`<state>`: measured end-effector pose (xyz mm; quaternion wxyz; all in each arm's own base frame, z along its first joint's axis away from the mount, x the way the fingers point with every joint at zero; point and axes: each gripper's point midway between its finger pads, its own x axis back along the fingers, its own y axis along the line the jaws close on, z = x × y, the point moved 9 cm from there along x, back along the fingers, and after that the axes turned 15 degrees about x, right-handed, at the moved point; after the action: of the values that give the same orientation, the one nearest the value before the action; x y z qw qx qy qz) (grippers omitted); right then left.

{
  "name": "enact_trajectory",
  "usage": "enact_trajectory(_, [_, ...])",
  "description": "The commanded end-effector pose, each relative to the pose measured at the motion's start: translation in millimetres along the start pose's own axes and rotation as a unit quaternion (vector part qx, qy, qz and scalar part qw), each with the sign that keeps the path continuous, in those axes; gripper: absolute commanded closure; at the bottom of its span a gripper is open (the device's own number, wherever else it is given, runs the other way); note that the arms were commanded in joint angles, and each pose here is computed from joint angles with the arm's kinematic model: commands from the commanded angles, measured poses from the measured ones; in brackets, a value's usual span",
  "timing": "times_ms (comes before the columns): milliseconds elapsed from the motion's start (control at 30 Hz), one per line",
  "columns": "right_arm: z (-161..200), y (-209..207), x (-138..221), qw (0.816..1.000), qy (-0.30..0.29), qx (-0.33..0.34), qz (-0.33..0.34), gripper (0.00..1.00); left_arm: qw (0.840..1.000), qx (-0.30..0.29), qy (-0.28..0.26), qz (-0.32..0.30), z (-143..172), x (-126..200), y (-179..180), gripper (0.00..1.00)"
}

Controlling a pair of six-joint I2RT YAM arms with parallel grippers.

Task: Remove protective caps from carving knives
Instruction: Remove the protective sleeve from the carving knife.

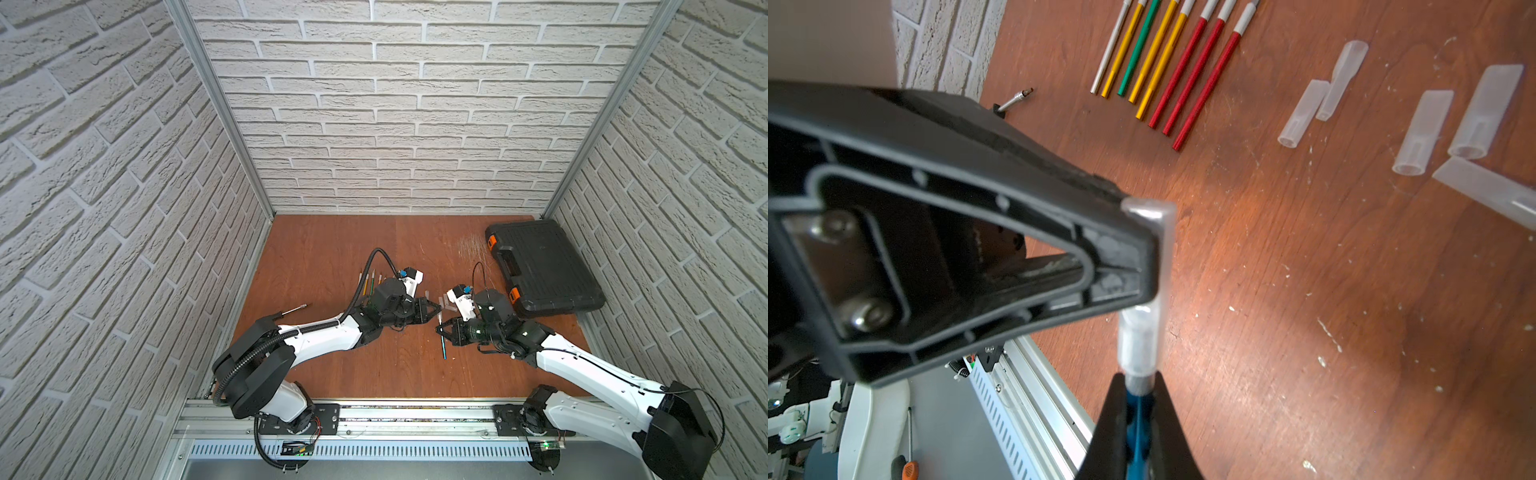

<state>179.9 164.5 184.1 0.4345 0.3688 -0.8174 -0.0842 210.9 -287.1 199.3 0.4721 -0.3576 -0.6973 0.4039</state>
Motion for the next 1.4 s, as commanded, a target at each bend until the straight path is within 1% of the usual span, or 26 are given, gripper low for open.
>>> enact_trajectory(0, [25.4,3.3,-3.7,0.998,0.063,-0.006,-0.020,0.97,0.995,-0.013,-0.096,0.020,-36.0,15.4,-13.5,1.00])
enact_trajectory(500, [38.0,6.3,-16.2,0.994,0.108,0.004,-0.021,0.97,0.993,-0.034,-0.112,0.022,-55.0,19.8,-22.6,1.00])
enact_trajectory(733, [41.8,7.7,-19.9,0.993,0.119,0.008,-0.016,0.97,0.990,-0.032,-0.133,0.024,-63.0,26.4,-24.5,1.00])
enact_trajectory(967, [43.0,8.8,-21.8,0.992,0.122,0.009,-0.016,0.97,0.985,-0.023,-0.169,0.036,-69.2,34.6,-24.2,1.00])
enact_trajectory(1167, [44.2,9.3,-21.9,0.992,0.126,0.010,-0.017,0.97,0.982,-0.020,-0.185,0.042,-74.5,38.4,-23.0,1.00])
enact_trajectory(1267, [44.7,8.2,-21.1,0.992,0.125,0.010,-0.010,0.97,0.982,-0.019,-0.186,0.042,-77.3,37.9,-22.1,1.00])
enact_trajectory(1367, [42.7,7.2,-16.6,0.993,0.114,0.011,0.005,0.97,0.984,-0.022,-0.177,0.027,-77.5,34.2,-19.3,1.00])
